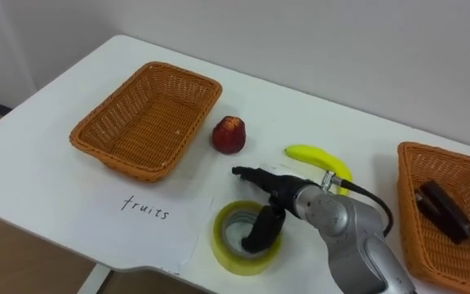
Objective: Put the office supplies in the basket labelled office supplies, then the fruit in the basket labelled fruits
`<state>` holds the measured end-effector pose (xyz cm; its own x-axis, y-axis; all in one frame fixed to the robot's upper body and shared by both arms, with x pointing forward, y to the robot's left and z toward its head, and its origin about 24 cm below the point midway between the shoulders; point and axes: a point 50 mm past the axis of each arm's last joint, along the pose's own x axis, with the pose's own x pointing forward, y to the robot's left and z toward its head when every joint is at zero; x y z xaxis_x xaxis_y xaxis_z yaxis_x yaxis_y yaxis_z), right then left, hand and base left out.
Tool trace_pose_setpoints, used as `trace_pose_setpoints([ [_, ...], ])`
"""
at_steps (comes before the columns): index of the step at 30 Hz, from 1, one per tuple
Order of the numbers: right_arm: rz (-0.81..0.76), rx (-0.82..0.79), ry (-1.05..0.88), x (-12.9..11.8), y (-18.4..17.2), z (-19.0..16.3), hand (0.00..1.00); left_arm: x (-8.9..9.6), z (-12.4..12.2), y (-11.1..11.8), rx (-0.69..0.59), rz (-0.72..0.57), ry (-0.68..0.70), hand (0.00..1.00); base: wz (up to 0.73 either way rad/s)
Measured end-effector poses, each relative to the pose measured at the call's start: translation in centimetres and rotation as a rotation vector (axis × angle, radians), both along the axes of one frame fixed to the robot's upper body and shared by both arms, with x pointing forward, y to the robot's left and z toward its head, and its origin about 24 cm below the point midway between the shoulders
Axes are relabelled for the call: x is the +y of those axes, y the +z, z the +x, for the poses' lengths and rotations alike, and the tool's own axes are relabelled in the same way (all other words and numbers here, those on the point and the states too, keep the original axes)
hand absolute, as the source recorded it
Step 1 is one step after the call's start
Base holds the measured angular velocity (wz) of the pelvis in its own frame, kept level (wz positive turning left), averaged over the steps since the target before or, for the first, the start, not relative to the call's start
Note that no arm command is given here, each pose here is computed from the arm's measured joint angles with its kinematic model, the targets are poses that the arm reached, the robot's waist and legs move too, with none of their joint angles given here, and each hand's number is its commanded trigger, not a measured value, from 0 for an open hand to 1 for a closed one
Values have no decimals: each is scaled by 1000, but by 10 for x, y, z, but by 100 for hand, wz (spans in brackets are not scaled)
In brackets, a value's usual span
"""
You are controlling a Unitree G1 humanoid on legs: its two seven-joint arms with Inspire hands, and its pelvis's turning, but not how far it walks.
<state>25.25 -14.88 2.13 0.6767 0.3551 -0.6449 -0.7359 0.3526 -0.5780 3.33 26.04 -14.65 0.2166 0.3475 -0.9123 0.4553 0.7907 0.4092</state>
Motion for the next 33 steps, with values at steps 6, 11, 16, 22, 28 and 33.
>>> trace_pose_setpoints([
  [6,-36,-5,23,0,4,0,85,0,1,0,-6,-1,-3,0,0],
  [11,-57,-35,19,-2,8,1,100,0,3,0,-20,3,-8,0,0],
  [16,-86,-68,-11,-8,12,4,100,0,6,1,-33,11,-11,0,0],
  [22,-99,-40,-13,-9,8,1,100,0,8,1,-48,23,-14,0,-1],
  [28,-128,-24,6,-10,10,1,100,1,12,2,-61,31,-18,0,-3],
  [33,-131,-29,23,-10,13,2,100,3,23,4,-103,17,-10,0,-7],
])
